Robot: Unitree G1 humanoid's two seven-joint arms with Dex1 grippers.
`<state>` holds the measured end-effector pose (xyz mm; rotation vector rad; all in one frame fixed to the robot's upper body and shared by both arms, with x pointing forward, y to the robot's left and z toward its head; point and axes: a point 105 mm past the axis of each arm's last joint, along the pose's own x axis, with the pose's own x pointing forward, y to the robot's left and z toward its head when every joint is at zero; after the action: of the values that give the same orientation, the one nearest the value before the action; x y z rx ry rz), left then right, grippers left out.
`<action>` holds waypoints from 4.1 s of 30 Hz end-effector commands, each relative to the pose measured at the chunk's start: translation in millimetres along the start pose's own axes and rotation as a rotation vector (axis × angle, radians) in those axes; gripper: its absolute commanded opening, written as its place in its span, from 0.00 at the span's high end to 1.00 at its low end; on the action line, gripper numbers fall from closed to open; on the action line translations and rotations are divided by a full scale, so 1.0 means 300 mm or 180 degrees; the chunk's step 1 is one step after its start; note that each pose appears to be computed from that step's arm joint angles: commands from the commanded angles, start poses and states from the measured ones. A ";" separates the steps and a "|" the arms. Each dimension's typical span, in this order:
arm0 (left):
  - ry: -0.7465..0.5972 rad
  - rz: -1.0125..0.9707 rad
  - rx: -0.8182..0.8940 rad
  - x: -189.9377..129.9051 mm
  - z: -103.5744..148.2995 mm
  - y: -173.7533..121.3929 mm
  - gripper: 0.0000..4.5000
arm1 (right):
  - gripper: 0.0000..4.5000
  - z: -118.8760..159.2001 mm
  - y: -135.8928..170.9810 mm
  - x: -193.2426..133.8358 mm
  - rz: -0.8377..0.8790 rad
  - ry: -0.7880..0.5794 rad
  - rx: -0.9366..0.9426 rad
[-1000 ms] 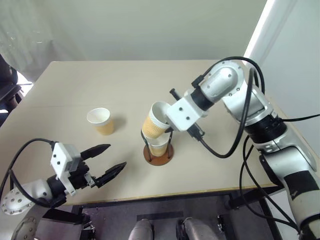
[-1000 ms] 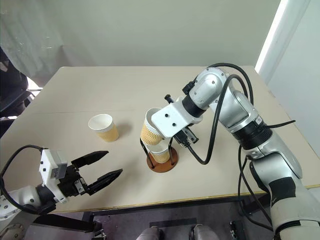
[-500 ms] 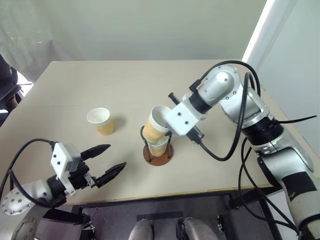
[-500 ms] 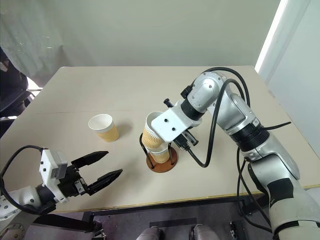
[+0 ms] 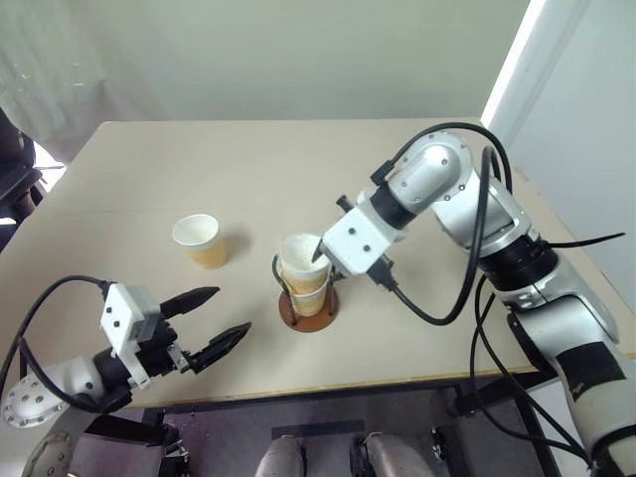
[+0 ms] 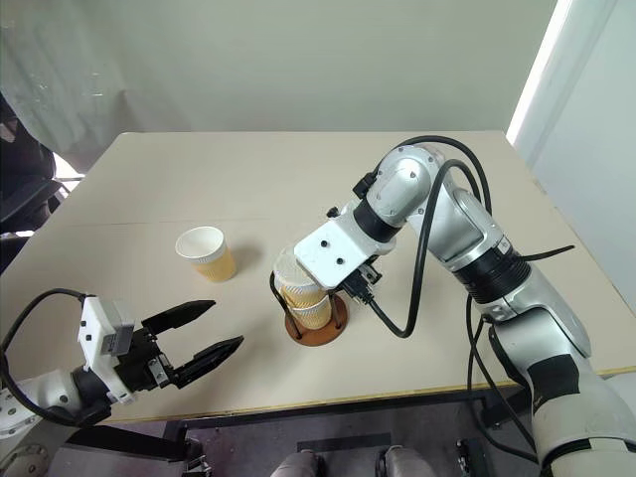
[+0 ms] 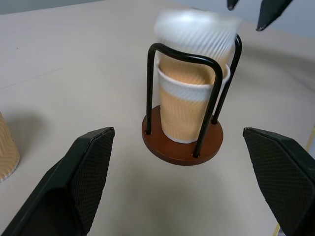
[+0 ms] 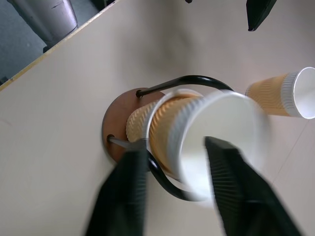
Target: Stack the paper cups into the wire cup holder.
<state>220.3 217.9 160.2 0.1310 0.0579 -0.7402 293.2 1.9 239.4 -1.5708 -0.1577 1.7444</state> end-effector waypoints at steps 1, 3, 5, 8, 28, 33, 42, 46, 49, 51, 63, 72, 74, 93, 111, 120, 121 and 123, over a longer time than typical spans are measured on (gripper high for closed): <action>-0.0044 0.0015 0.0118 -0.006 0.028 -0.002 0.00 | 0.26 0.011 -0.017 -0.014 -0.0084 0.0023 -0.0096; -0.0048 0.0023 0.0134 -0.008 0.033 0.002 0.00 | 0.12 0.014 -0.022 -0.020 -0.0098 0.0007 -0.0098; -0.0097 0.0049 0.0167 -0.013 0.055 0.014 0.00 | 0.01 0.017 -0.037 -0.040 -0.0153 -0.0021 -0.0085; -0.0148 0.0090 0.0268 -0.029 0.100 0.042 0.00 | 0.01 0.026 -0.062 -0.085 -0.0256 -0.0137 -0.0012; 0.1216 -0.0653 0.1378 0.026 0.314 0.376 0.00 | 0.01 0.000 -0.034 -0.336 -0.0748 -0.0948 0.0723; 0.1481 -0.0899 0.1580 0.117 0.306 0.422 0.00 | 0.01 -0.016 -0.027 -0.320 -0.0973 -0.1122 0.1072; 0.1700 -0.1160 0.1745 0.172 0.303 0.455 0.00 | 0.01 -0.168 0.005 -0.311 -0.1719 -0.0675 0.1878; 0.1702 -0.1200 0.1760 0.190 0.306 0.458 0.00 | 0.01 -0.184 0.017 -0.321 -0.1834 -0.0624 0.1967; 0.1746 -0.1282 0.1733 0.207 0.287 0.452 0.00 | 0.01 -0.188 0.016 -0.327 -0.1907 -0.0608 0.1989; 0.1828 -0.1338 0.1734 0.216 0.265 0.450 0.00 | 0.01 -0.187 0.016 -0.330 -0.1939 -0.0601 0.1994; 0.2071 -0.1430 0.1642 0.207 0.205 0.451 0.00 | 0.01 -0.116 0.014 -0.344 -0.1885 -0.0887 0.1927; 0.2089 -0.1307 0.1689 0.179 0.251 0.467 0.00 | 0.01 -0.123 0.018 -0.328 -0.1868 -0.0865 0.1976; 0.2142 -0.1321 0.1689 0.175 0.239 0.467 0.00 | 0.01 -0.124 0.017 -0.326 -0.1865 -0.0865 0.1979; 0.2407 -0.1355 0.1884 0.241 0.063 0.482 0.00 | 0.01 -0.098 0.017 -0.305 -0.1795 -0.0904 0.2016; 0.2312 -0.1271 0.2014 0.279 0.014 0.481 0.35 | 0.00 -0.091 0.010 -0.294 -0.1772 -0.0915 0.2010; 0.2202 -0.1391 0.1998 0.259 0.073 0.474 0.99 | 0.00 -0.098 0.031 -0.289 -0.1658 -0.0872 0.2020; 0.2168 -0.1448 0.2001 0.260 0.091 0.467 0.99 | 0.00 -0.098 0.043 -0.290 -0.1601 -0.0862 0.2016; 0.2110 -0.1542 0.2000 0.264 0.120 0.455 0.99 | 0.00 -0.100 0.057 -0.294 -0.1542 -0.0849 0.2016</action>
<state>369.8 263.8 174.7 0.9651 0.5783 -1.1521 312.9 -71.8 286.3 -0.7353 -0.0625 1.4028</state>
